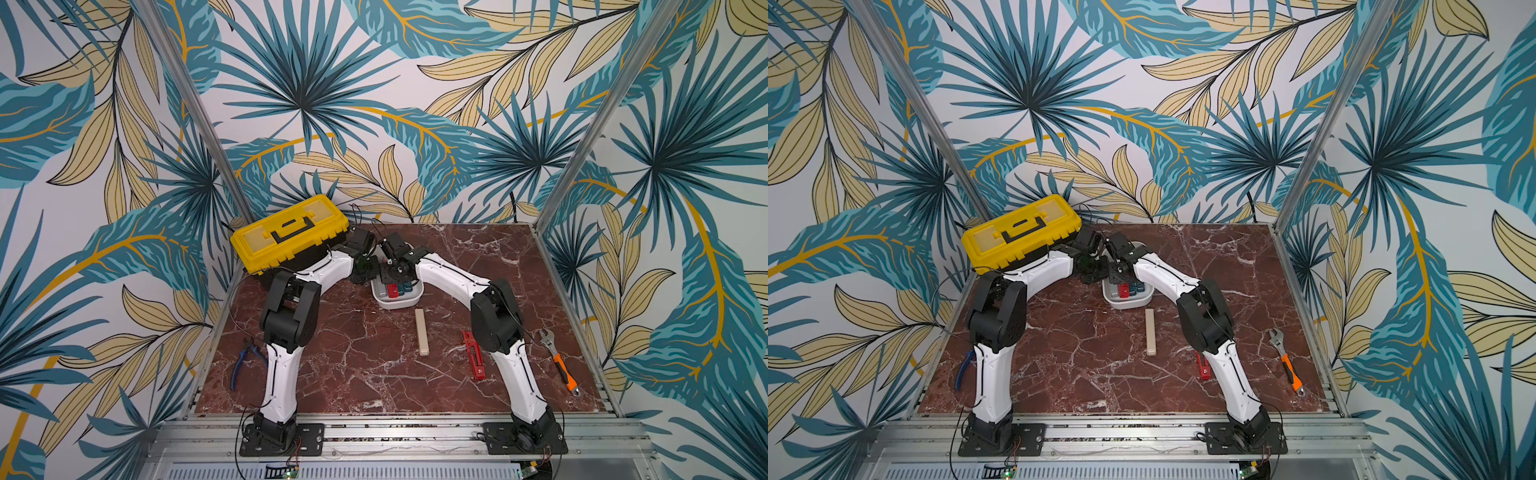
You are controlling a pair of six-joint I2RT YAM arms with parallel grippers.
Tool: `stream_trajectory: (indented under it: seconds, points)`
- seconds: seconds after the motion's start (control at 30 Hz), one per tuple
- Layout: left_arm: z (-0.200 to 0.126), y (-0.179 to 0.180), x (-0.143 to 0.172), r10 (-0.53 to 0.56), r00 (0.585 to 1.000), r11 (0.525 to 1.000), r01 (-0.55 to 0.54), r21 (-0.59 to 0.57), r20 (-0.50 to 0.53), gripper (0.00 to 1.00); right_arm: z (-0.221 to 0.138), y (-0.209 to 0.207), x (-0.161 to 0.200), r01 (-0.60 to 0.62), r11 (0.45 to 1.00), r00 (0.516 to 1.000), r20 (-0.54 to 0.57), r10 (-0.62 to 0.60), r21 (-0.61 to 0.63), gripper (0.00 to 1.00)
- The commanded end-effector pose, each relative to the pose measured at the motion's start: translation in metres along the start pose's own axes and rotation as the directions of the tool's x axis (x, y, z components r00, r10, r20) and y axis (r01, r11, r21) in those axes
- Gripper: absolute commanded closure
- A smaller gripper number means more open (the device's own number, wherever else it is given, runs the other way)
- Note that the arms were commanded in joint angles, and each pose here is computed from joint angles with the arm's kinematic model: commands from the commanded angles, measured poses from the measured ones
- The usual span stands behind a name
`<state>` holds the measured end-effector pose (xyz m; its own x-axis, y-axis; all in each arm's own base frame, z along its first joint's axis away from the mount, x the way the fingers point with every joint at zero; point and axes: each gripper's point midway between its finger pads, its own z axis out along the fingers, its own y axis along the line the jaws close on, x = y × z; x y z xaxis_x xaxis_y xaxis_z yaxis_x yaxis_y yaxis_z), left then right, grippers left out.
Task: Put the pruning pliers into the storage box
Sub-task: Place the pruning pliers in the storage box.
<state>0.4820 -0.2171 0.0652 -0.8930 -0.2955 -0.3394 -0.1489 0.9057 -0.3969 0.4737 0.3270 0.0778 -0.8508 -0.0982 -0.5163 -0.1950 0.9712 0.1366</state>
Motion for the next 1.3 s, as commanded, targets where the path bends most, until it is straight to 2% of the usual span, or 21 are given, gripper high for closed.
stream_trajectory:
  seconds: [0.0,0.33,0.63,1.27]
  points:
    - [-0.033,-0.069,-0.013,0.048,0.996,0.978,-0.061,0.201,0.069,1.00,0.003,0.030,0.010,0.036,0.995,0.999,0.005,-0.036,-0.094,0.64]
    - [-0.033,-0.068,-0.012,0.048,0.997,0.978,-0.061,0.201,0.065,1.00,0.000,0.028,0.010,0.040,0.995,0.999,0.022,-0.039,-0.092,0.54]
    - [-0.031,-0.069,-0.012,0.051,0.997,0.978,-0.063,0.199,0.064,1.00,-0.006,0.036,0.008,0.051,0.987,0.998,0.053,-0.043,-0.153,0.47]
    - [-0.031,-0.068,-0.012,0.055,0.997,0.979,-0.066,0.195,0.060,1.00,-0.022,0.037,0.002,0.072,0.984,0.994,0.088,-0.058,-0.161,0.45]
